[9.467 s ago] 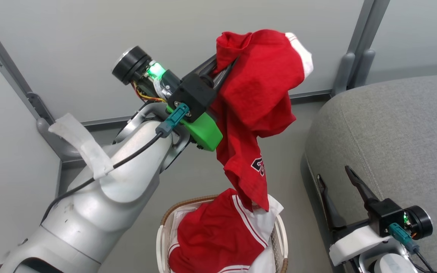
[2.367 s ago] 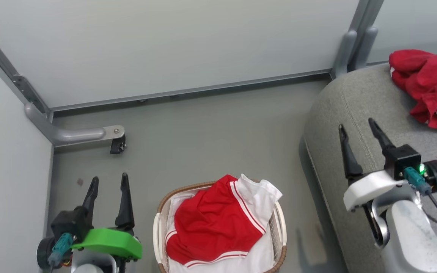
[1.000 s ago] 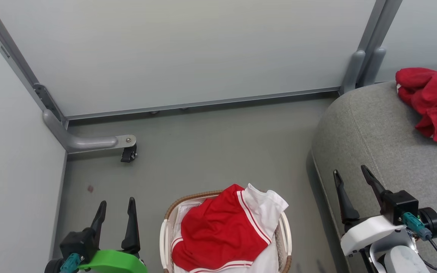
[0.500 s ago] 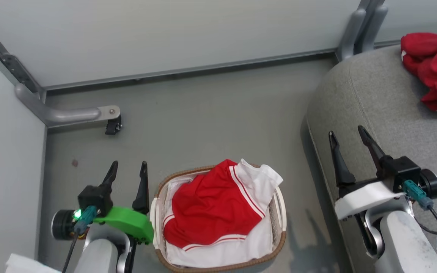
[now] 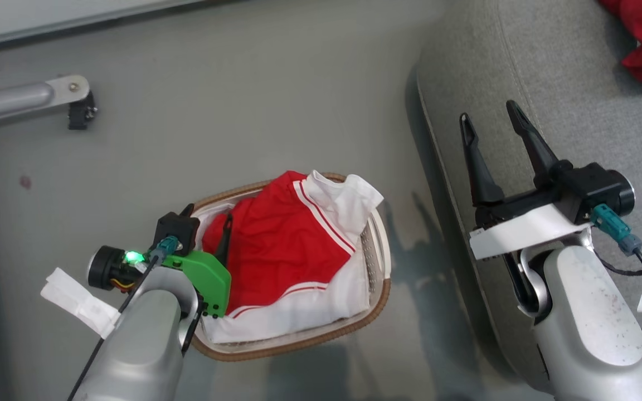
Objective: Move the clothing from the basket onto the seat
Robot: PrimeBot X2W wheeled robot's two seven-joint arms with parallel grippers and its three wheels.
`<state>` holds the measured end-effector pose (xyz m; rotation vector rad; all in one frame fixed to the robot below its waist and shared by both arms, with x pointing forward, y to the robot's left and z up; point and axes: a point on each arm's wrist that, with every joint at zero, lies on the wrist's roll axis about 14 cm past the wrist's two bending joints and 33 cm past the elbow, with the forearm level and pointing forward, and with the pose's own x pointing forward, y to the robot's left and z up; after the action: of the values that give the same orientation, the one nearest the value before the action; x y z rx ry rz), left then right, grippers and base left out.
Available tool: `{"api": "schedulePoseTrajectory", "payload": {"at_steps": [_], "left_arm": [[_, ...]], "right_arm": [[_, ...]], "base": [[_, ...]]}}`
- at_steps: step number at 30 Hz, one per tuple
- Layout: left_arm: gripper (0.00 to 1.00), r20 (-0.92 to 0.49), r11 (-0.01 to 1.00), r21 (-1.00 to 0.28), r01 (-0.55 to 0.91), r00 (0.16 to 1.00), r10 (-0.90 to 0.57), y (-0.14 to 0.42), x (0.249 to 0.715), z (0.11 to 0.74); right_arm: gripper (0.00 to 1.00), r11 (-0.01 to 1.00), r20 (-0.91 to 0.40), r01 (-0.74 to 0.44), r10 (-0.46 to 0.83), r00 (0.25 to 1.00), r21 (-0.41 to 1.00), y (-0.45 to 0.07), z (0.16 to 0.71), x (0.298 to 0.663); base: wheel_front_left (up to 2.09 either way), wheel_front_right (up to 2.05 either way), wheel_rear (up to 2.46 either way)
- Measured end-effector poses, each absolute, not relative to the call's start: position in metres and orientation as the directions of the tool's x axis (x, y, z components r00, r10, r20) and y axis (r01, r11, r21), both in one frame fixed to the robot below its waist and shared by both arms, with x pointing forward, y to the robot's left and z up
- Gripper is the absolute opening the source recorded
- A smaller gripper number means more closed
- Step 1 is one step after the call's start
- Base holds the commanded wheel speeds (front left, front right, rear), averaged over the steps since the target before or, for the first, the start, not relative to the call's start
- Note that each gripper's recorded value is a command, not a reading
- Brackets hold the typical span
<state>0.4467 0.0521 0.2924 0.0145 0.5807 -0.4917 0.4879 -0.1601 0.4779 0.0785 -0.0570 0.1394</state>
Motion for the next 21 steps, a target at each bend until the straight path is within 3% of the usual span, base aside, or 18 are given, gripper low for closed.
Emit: {"api": "schedulePoseTrajectory", "payload": {"at_steps": [10, 21], "left_arm": [[1.0, -0.699, 0.802, -0.145, 0.579, 0.514, -0.497, 0.031, 0.431, 0.206], [1.0, -0.773, 0.776, -0.095, 0.624, 0.445, -0.452, 0.025, 0.451, 0.152]], "right_arm": [[1.0, 0.993, 0.006, -0.084, 0.084, 0.996, 0.08, -0.186, 0.446, 0.5], [1.0, 0.998, -0.084, -0.021, 0.027, 0.996, 0.063, -0.211, 0.413, 0.493]], "base": [[0.0, 0.0, 0.0], [0.0, 0.0, 0.0]]}}
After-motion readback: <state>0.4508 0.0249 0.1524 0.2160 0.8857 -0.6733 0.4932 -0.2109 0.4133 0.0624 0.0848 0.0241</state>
